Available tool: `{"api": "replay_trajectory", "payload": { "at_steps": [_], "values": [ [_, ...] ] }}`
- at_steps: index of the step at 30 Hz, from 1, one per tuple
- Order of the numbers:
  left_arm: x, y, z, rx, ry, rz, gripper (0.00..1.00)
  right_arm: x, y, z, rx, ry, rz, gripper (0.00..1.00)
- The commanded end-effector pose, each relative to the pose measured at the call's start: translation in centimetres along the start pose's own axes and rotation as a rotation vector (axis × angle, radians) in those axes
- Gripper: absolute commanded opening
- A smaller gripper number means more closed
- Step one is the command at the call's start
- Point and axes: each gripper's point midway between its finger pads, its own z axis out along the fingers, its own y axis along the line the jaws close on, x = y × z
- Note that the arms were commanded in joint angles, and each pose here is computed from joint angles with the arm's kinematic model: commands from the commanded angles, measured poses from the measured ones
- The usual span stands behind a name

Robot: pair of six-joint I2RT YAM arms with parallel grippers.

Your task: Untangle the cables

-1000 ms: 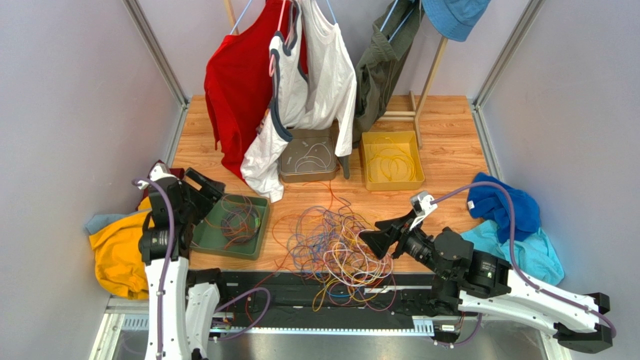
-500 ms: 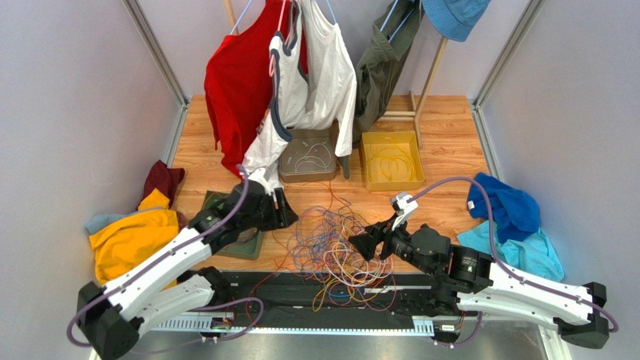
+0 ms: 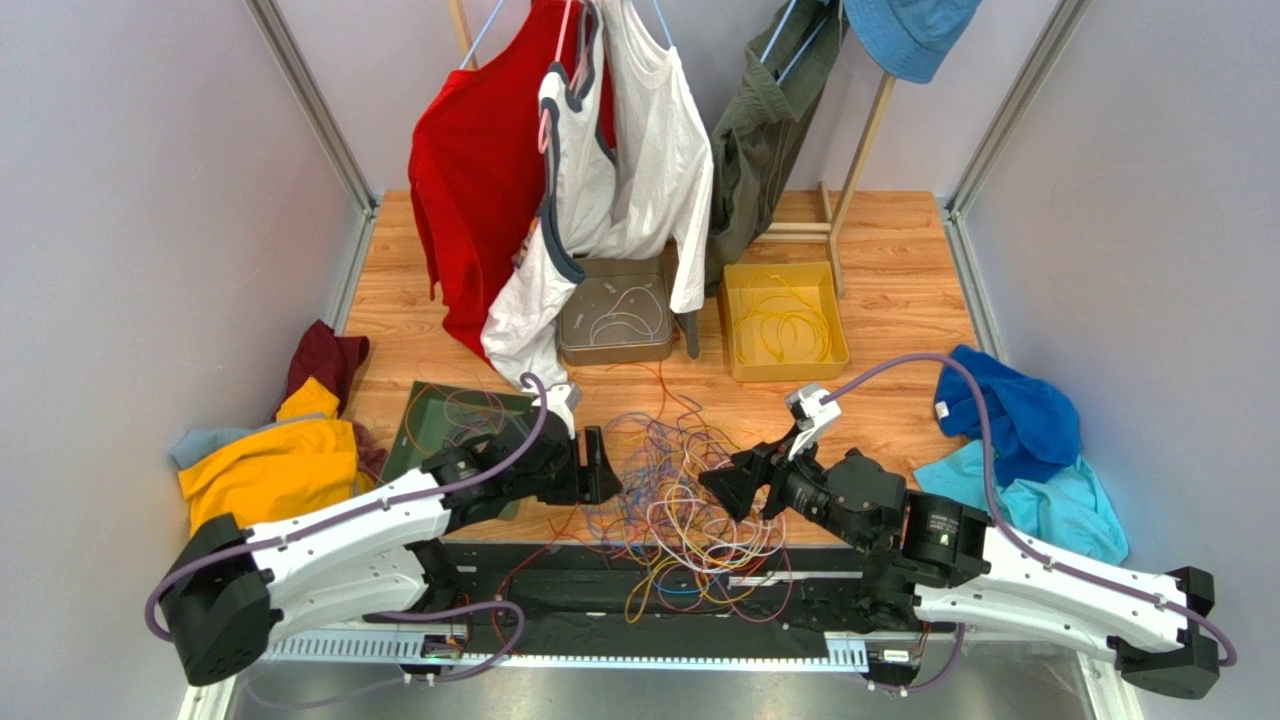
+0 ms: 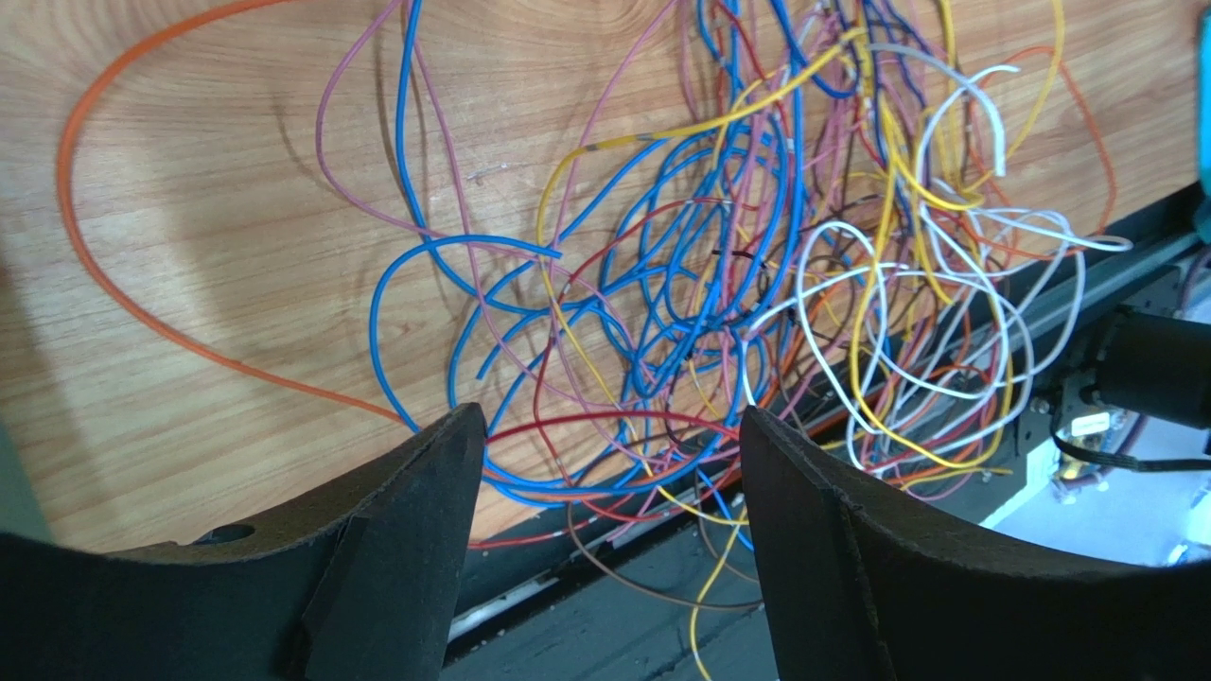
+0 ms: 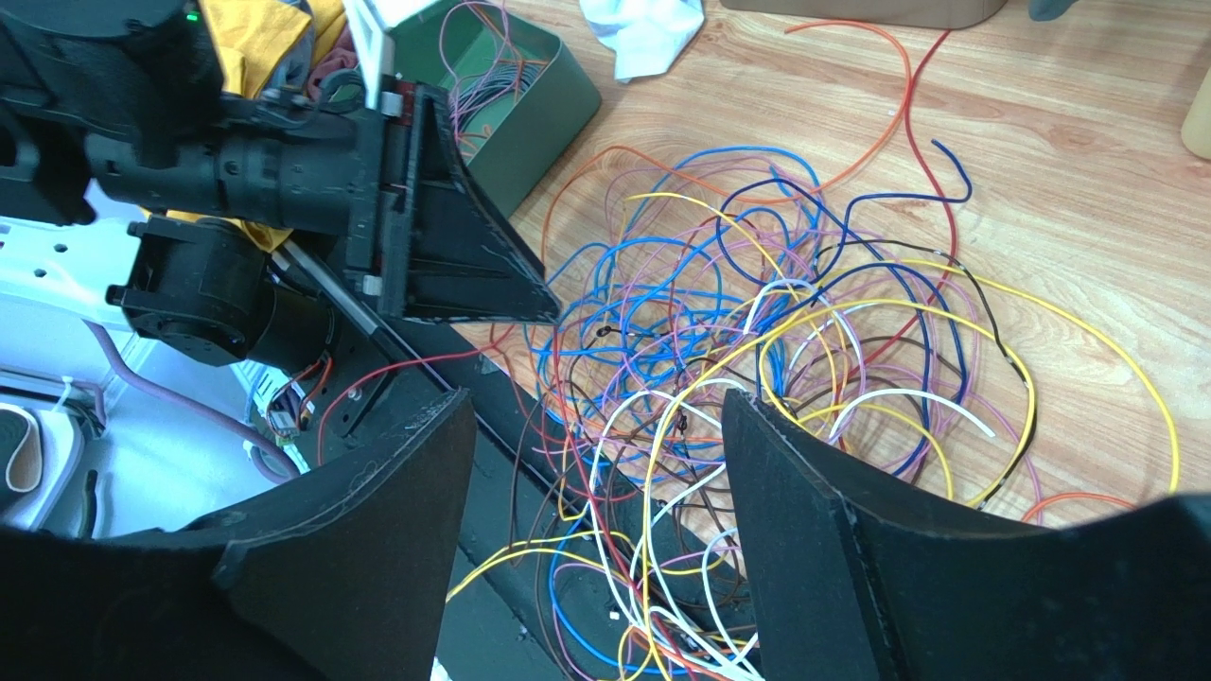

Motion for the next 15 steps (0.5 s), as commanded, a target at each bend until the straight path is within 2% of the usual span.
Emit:
{"api": "replay_trajectory", "payload": {
  "at_steps": [1, 4, 7, 8, 10, 11, 13, 15],
  "values": [
    [-1.0, -2.1, 1.2, 0.074, -0.021, -0.020, 0.75, -1.1, 0.5, -0.2, -0.007, -0.034, 0.031, 0.68],
    [-1.1, -2.1, 2.0, 0.072, -0.026, -0.022, 0.73, -1.1, 0.4, -0.4, -0.002, -0.032, 0.030, 0.68],
    [-1.3, -2.4, 2.9, 0.074, -0.030, -0.017, 0.64, -1.2, 0.1, -0.5, 0.007, -0.035, 0.030, 0.68],
    [-1.3, -2.4, 3.1, 0.071, -0.027, -0.016, 0.50, -1.2, 0.2, -0.6, 0.003, -0.036, 0.033, 0.68],
    [-1.5, -2.6, 3.3, 0.070, -0.028, -0.014, 0.35, -1.2, 0.1, -0.7, 0.008, -0.034, 0.031, 0.68],
    [-1.6, -2.7, 3.2, 0.073, -0.031, -0.013, 0.17, -1.2, 0.1, -0.8, 0.005, -0.038, 0.033, 0.68],
    [-2.1, -3.1, 2.4, 0.087, -0.046, -0.008, 0.00, -1.3, -0.1, -0.9, 0.010, -0.039, 0.034, 0.68],
    [-3.1, -3.0, 1.5, 0.070, -0.087, 0.006, 0.00, -1.3, -0.1, -1.0, 0.009, -0.043, 0.033, 0.68]
  ]
}}
